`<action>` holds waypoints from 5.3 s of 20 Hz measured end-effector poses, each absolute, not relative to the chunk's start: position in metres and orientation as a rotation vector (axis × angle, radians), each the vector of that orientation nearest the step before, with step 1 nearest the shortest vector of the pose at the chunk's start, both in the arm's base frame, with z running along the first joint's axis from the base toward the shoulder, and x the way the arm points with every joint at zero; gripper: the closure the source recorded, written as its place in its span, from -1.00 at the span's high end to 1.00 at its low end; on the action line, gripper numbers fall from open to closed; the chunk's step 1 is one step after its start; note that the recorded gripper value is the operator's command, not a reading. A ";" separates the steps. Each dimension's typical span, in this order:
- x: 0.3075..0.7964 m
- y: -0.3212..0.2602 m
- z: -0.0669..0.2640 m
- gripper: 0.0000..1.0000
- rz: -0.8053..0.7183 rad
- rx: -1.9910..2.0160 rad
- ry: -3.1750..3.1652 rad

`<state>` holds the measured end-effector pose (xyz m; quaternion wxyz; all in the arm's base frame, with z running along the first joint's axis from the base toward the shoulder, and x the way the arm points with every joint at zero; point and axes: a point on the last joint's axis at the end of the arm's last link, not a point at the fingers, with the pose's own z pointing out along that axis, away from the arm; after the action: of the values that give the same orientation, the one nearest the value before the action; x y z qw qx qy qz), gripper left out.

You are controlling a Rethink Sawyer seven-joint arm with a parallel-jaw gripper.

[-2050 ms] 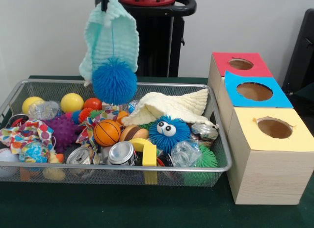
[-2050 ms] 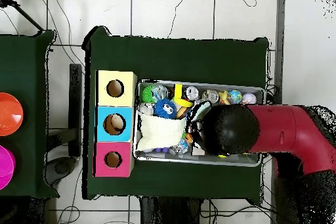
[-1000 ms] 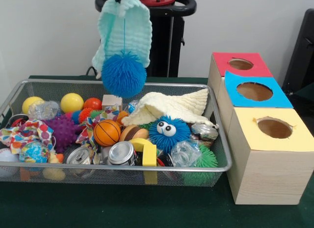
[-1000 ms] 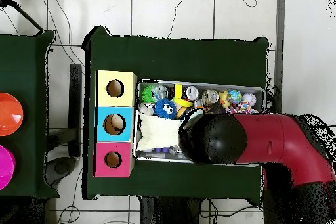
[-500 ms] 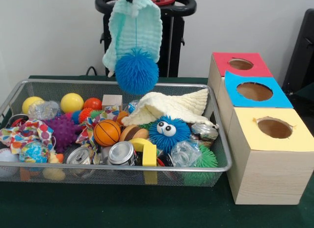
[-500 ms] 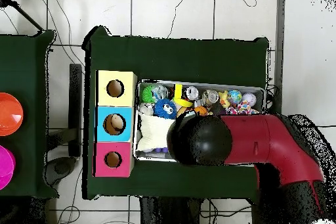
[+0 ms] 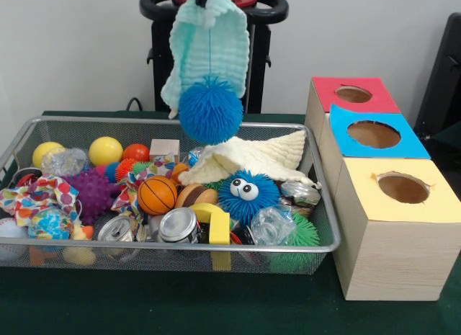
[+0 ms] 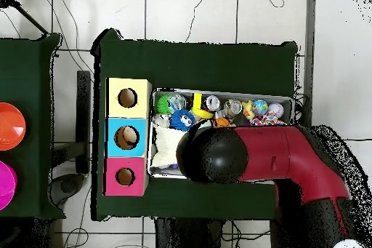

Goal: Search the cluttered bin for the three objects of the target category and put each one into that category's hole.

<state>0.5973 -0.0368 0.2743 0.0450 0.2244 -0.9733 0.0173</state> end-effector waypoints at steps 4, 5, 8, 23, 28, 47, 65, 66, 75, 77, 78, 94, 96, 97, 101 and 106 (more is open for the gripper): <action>0.598 -0.034 0.269 -1.00 0.051 0.689 -2.980; 0.598 -0.034 0.268 -1.00 0.049 0.689 -2.980; 0.598 -0.033 0.263 -1.00 0.042 0.688 -2.977; 0.592 -0.024 0.253 -1.00 0.035 0.682 -2.959; 0.589 -0.020 0.258 -1.00 0.038 0.667 -2.962; 0.565 0.012 0.260 1.00 0.043 0.670 -2.929; 0.572 -0.001 0.254 1.00 0.014 0.613 -2.980; 0.572 -0.005 0.253 1.00 0.012 0.604 -2.982; 0.571 -0.039 0.227 1.00 -0.045 0.510 -2.985; 0.570 -0.048 0.215 1.00 -0.070 0.485 -2.984; 0.570 -0.050 0.211 1.00 -0.077 0.478 -2.986; 0.565 -0.057 0.135 1.00 -0.183 0.481 -2.950; 0.566 -0.057 0.127 1.00 -0.197 0.479 -2.943; 0.568 -0.057 0.125 1.00 -0.200 0.478 -2.943; 0.579 -0.061 0.117 1.00 -0.210 0.468 -2.953; 0.598 -0.071 0.116 1.00 -0.201 0.449 -2.987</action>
<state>0.5981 -0.0714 0.1158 0.0574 0.1480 -0.9851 -0.0663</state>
